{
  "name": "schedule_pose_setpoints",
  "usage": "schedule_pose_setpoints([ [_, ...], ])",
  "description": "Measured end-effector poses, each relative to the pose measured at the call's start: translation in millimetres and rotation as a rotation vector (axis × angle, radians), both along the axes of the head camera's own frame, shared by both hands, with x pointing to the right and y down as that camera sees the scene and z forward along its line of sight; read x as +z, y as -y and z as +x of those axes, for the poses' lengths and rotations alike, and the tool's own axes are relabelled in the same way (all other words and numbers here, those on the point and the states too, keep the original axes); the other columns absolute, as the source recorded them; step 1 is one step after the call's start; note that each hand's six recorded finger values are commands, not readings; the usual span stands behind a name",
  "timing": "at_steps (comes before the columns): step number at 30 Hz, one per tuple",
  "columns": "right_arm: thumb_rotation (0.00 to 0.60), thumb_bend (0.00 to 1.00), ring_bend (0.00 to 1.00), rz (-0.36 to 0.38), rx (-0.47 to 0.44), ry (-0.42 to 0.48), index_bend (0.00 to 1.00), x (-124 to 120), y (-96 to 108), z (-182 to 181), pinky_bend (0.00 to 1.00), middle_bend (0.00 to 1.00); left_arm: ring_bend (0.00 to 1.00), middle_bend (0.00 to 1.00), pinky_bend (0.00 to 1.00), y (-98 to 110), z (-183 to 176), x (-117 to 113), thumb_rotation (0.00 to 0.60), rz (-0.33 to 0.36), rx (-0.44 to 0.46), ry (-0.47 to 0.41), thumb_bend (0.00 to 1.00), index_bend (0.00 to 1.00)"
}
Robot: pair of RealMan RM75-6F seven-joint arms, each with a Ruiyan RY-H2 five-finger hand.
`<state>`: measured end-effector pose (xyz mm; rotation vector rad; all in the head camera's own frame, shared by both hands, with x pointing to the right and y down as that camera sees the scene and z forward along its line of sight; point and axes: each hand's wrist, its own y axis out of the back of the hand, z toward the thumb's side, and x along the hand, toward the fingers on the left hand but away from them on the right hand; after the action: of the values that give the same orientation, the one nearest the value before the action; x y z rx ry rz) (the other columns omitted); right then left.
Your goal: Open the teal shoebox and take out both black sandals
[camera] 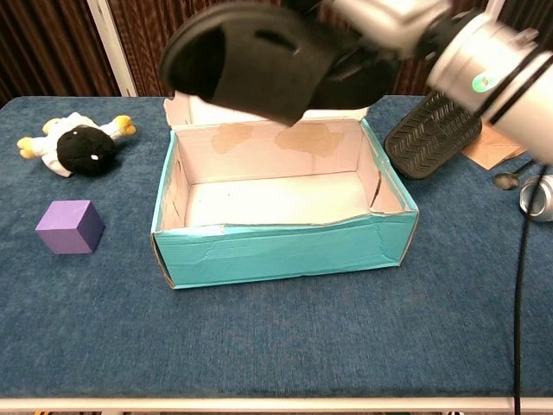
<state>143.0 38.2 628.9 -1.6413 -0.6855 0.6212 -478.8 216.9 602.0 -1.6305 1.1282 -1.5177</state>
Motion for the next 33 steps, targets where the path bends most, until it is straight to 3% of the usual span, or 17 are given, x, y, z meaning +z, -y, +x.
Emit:
schedule_pose_setpoints([
  [4, 0.6, 0.5, 0.38, -0.088, 0.025, 0.016, 0.88, -24.4, 5.2, 36.8, 0.06, 0.66, 0.07, 0.17, 0.05, 1.2, 2.4, -1.6, 0.6, 0.003, 0.005, -0.002, 0.0, 0.21],
  [9, 0.6, 0.48, 0.38, -0.235, 0.086, -0.079, 0.88, -38.1, 7.6, 101.0, 0.07, 0.66, 0.07, 0.17, 0.05, 1.5, 5.9, -4.0, 0.6, 0.004, 0.014, -0.002, 0.0, 0.21],
  [14, 0.6, 0.44, 0.38, -0.404, 0.151, -0.14, 0.88, -20.7, -13.7, 143.2, 0.07, 0.66, 0.07, 0.17, 0.05, 1.2, 11.1, -5.8, 0.6, 0.006, 0.024, -0.007, 0.0, 0.21],
  [19, 0.6, 0.39, 0.37, -0.465, 0.186, -0.103, 0.85, -0.9, -21.4, 152.3, 0.07, 0.66, 0.07, 0.17, 0.05, -0.3, 13.0, -8.7, 0.6, 0.007, 0.024, -0.004, 0.0, 0.21],
  [22, 0.6, 0.32, 0.27, -0.491, 0.204, -0.092, 0.71, 15.2, -24.3, 156.4, 0.05, 0.55, 0.07, 0.17, 0.05, -2.6, 11.0, -10.6, 0.6, 0.007, 0.017, 0.002, 0.0, 0.21],
  [25, 0.6, 0.2, 0.11, -0.535, 0.226, -0.096, 0.47, 31.6, -28.9, 161.6, 0.0, 0.35, 0.07, 0.17, 0.05, -4.9, 7.2, -12.0, 0.6, 0.007, 0.005, 0.009, 0.0, 0.21],
  [26, 0.6, 0.16, 0.05, -0.552, 0.236, -0.107, 0.35, 36.2, -30.7, 164.2, 0.0, 0.26, 0.07, 0.17, 0.05, -5.6, 6.0, -12.2, 0.6, 0.006, 0.001, 0.011, 0.0, 0.21],
  [29, 0.6, 0.07, 0.0, -0.584, 0.263, -0.152, 0.07, 44.4, -33.5, 172.1, 0.0, 0.06, 0.07, 0.17, 0.05, -6.5, 4.2, -12.3, 0.6, 0.004, -0.005, 0.014, 0.0, 0.21],
  [30, 0.6, 0.05, 0.0, -0.588, 0.271, -0.168, 0.01, 45.6, -33.7, 174.5, 0.0, 0.02, 0.07, 0.17, 0.05, -6.4, 4.4, -12.2, 0.6, 0.005, -0.004, 0.014, 0.0, 0.21],
  [33, 0.6, 0.02, 0.0, -0.588, 0.303, -0.218, 0.0, 46.6, -32.4, 181.9, 0.0, 0.0, 0.07, 0.17, 0.05, -4.9, 6.4, -12.5, 0.6, 0.009, 0.003, 0.009, 0.0, 0.21],
])
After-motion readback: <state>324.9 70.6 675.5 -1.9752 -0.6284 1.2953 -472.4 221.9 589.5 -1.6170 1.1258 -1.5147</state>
